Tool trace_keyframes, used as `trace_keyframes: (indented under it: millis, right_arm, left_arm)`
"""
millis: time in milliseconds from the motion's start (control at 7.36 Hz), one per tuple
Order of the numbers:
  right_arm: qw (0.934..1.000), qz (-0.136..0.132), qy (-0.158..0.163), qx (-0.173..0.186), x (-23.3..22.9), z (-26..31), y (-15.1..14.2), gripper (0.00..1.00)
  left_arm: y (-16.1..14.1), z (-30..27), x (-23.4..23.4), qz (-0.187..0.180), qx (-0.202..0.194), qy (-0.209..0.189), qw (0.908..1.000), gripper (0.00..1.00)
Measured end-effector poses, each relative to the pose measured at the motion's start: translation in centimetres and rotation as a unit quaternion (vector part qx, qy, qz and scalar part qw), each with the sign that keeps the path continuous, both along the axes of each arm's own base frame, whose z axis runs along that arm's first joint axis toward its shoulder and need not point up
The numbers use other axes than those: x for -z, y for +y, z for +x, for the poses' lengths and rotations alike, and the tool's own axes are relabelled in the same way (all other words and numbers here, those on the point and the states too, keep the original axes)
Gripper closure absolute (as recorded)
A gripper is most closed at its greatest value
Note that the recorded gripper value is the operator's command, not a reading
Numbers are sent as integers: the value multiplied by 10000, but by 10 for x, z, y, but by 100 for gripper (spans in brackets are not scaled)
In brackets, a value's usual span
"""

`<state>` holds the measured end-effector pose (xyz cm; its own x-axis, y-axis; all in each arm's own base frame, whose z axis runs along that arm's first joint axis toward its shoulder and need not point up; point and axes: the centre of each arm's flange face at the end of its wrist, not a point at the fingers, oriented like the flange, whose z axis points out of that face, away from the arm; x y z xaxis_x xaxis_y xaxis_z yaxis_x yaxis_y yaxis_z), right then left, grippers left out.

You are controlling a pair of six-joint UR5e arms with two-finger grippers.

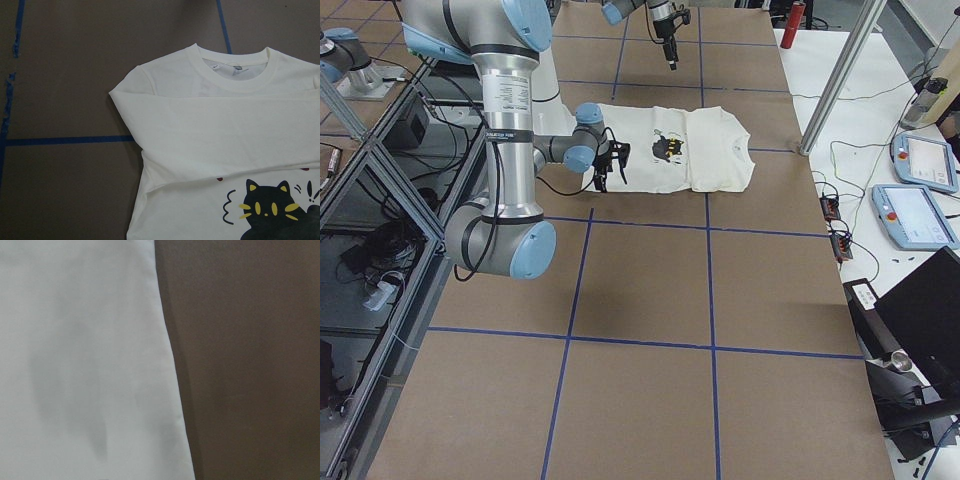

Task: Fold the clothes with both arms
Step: 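Release the sleeve and withdraw the left gripper while the right gripper moves to the hem, then lower both grippers to the hem corners nearest the robot and grasp them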

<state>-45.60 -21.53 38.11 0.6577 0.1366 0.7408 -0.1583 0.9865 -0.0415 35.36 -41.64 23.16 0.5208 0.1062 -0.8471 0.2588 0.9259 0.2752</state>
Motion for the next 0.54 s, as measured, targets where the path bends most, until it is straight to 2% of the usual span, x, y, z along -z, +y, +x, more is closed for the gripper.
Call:
trace_keyframes:
  millis: [136, 272, 544]
  right_arm:
    - [10000, -56, 32, 16, -3, -4, 12, 1]
    - [9999, -94, 38, 20, -4, -9, 23, 10]
    - [9999, -109, 40, 40, -4, -14, 35, 59]
  left_arm:
    - [1, -2, 2, 15, 0, 19, 10000, 1]
    - [2, -3, 4, 28, 0, 35, 10000, 1]
    - [3, -4, 6, 42, 0, 54, 10000, 1]
